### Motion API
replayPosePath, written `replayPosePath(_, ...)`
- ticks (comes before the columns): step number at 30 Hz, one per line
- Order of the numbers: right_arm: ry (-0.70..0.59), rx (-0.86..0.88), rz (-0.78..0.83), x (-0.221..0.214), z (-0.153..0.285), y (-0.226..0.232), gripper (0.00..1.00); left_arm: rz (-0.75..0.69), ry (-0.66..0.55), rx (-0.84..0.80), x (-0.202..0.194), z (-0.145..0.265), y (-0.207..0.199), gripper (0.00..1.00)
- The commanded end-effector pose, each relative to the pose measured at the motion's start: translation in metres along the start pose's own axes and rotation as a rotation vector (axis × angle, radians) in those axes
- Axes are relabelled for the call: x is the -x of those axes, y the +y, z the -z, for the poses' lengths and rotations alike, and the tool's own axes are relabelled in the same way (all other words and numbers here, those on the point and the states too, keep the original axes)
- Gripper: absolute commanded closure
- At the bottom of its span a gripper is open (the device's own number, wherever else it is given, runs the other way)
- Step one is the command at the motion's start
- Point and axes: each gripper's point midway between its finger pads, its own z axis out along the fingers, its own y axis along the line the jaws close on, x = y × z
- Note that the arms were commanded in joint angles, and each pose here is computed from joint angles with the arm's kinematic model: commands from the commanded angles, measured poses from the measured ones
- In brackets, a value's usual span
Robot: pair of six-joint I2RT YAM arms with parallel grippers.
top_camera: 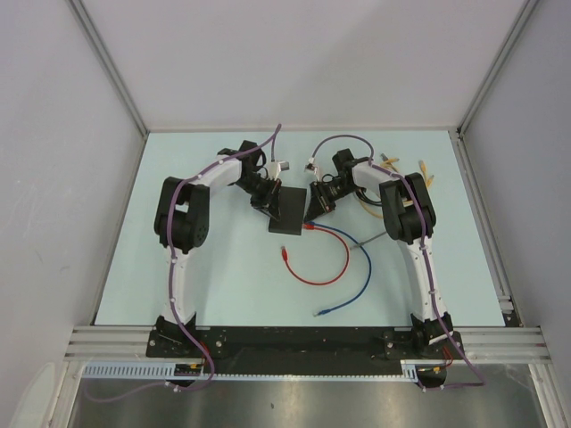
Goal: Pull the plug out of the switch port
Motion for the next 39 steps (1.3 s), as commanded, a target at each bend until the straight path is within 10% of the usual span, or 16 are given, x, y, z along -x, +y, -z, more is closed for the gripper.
replayPosePath(1,0.017,-0.157,0.023,0.000,0.009,-0.026,1.00,-0.034,0.027,0.079,-0.002,-0.008,0.018,0.87)
replayPosePath(28,-0.035,-0.280,0.049,0.023,0.053,-0.019,1.00,-0.026,0.032,0.069,-0.002,-0.012,0.018,0.86)
replayPosePath(39,0.072,-0.446,0.430,0.048,0.107,0.001,1.00,-0.023,0.034,0.058,0.000,-0.017,0.017,0.86)
